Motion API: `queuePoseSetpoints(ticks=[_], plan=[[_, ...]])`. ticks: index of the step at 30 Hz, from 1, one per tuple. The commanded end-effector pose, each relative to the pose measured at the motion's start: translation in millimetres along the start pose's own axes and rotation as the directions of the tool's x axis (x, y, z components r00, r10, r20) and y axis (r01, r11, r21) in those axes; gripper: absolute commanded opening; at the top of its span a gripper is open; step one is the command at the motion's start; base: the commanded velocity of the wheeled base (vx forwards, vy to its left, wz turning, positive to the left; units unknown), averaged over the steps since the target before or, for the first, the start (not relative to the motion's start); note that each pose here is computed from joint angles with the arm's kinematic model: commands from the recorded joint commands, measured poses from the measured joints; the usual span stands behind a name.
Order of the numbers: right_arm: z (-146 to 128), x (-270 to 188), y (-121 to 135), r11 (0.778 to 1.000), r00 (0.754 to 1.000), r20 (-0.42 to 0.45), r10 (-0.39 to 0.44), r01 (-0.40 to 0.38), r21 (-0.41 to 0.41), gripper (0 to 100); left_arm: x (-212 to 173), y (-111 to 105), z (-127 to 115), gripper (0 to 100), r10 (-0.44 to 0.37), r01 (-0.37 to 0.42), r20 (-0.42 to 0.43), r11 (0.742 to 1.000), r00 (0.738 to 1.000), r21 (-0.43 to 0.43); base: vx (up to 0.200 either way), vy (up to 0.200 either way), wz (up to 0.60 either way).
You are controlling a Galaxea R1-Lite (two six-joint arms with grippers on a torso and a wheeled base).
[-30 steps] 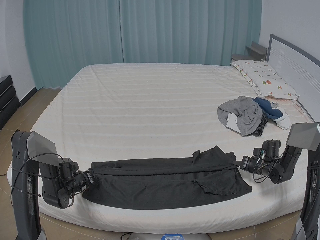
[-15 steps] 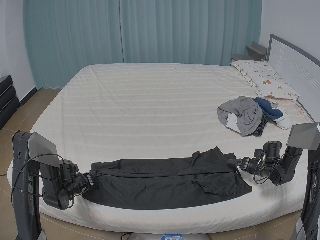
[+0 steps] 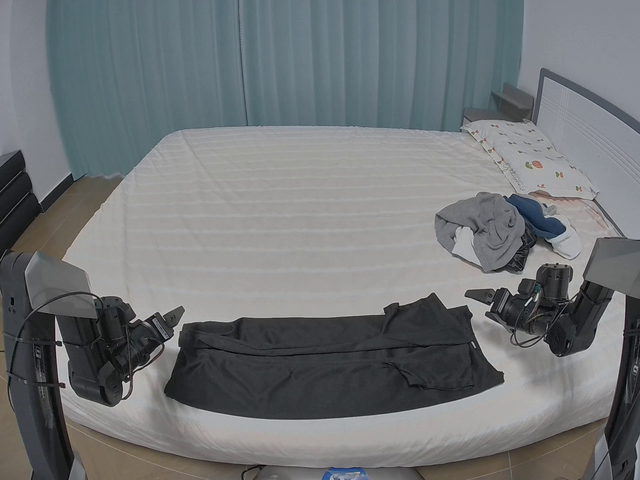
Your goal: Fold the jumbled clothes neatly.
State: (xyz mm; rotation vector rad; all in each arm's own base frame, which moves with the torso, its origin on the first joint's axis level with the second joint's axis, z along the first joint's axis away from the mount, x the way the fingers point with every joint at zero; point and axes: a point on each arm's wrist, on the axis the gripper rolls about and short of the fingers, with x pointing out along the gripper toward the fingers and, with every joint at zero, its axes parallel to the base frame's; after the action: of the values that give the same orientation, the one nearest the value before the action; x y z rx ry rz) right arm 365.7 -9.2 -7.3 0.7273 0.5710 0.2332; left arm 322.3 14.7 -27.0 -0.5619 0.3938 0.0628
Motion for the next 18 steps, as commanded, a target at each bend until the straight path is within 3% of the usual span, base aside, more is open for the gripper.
queuePoseSetpoints(ticks=[1, 9, 15, 18], plan=[[4, 7, -2, 0.998, 1.0, 0.011, 0.009, -0.009, 0.06, 100, -5, -5, 14, 100, -0.027, 0.027, 0.053, 1.0, 0.998, 0.001, 0.0, 0.0, 0.0], [2, 16, -7, 0.993, 1.0, 0.002, 0.006, -0.006, 0.121, 100, 20, -25, 11, 100, -0.104, 0.105, 0.037, 0.994, 0.994, -0.018, 0.0, 0.0, 0.0], [0, 17, -9, 0.992, 1.0, -0.005, 0.001, 0.0, 0.126, 100, 29, -31, 2, 100, -0.073, 0.066, -0.059, 0.991, 0.996, -0.114, 0.0, 0.0, 0.0], [-2, 16, -9, 0.992, 1.0, -0.01, 0.0, 0.001, 0.127, 100, 25, -34, -6, 100, -0.056, 0.047, -0.078, 0.992, 0.995, -0.113, 0.0, 0.0, 0.0]])
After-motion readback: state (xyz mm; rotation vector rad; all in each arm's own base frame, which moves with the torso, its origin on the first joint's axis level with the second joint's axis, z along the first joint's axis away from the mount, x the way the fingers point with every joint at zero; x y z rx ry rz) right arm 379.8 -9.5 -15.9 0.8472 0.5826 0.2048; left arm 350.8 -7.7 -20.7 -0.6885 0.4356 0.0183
